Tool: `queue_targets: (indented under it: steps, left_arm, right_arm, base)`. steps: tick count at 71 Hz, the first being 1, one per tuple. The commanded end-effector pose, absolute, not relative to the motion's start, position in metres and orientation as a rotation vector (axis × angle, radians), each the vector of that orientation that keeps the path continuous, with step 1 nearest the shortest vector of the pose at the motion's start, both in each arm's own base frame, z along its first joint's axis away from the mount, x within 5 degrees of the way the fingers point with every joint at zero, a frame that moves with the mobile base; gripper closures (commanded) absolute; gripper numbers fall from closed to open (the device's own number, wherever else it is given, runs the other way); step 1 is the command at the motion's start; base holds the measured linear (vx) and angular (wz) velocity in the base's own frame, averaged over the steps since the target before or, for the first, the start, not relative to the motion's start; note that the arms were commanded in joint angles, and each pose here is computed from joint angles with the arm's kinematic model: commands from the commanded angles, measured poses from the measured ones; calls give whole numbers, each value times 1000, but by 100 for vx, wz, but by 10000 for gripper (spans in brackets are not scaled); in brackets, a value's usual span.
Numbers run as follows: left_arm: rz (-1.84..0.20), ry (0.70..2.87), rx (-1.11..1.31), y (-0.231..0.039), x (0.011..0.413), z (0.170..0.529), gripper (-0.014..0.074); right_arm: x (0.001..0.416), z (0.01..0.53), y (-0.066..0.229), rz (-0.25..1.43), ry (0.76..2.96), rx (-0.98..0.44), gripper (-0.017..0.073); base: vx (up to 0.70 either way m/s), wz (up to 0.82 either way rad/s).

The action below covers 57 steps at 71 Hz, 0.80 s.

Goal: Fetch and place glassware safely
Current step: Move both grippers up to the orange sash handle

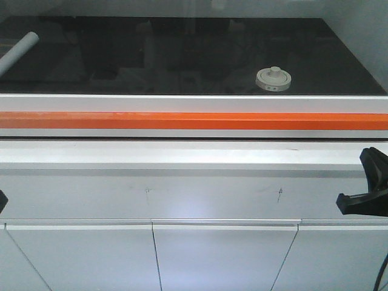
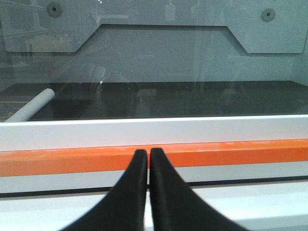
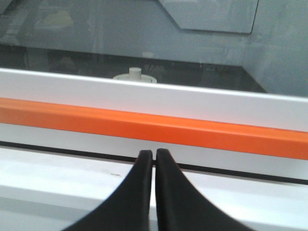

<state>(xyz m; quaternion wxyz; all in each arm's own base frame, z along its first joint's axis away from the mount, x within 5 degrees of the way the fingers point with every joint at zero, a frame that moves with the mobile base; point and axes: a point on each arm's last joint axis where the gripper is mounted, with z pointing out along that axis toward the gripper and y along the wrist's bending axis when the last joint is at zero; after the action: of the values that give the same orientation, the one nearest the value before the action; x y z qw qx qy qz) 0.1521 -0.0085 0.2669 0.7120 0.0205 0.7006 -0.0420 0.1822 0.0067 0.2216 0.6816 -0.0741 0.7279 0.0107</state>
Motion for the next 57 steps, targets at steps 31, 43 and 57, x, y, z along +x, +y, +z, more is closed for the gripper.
queue_targets:
  steps: [31,43,57]
  left_arm:
    - [-122,1446,48,-11,154,283,601]
    - [-122,1446,48,-11,154,283,601]
    - [-122,1446,48,-11,154,283,601]
  right_arm:
    - [254,207,7,75,1599,-172,563]
    - [264,193,7,87,1611,-174,563]
    - [279,187,7,87,1616,-177,563]
  base:
    - [0,0]
    - [0,0]
    - [0,0]
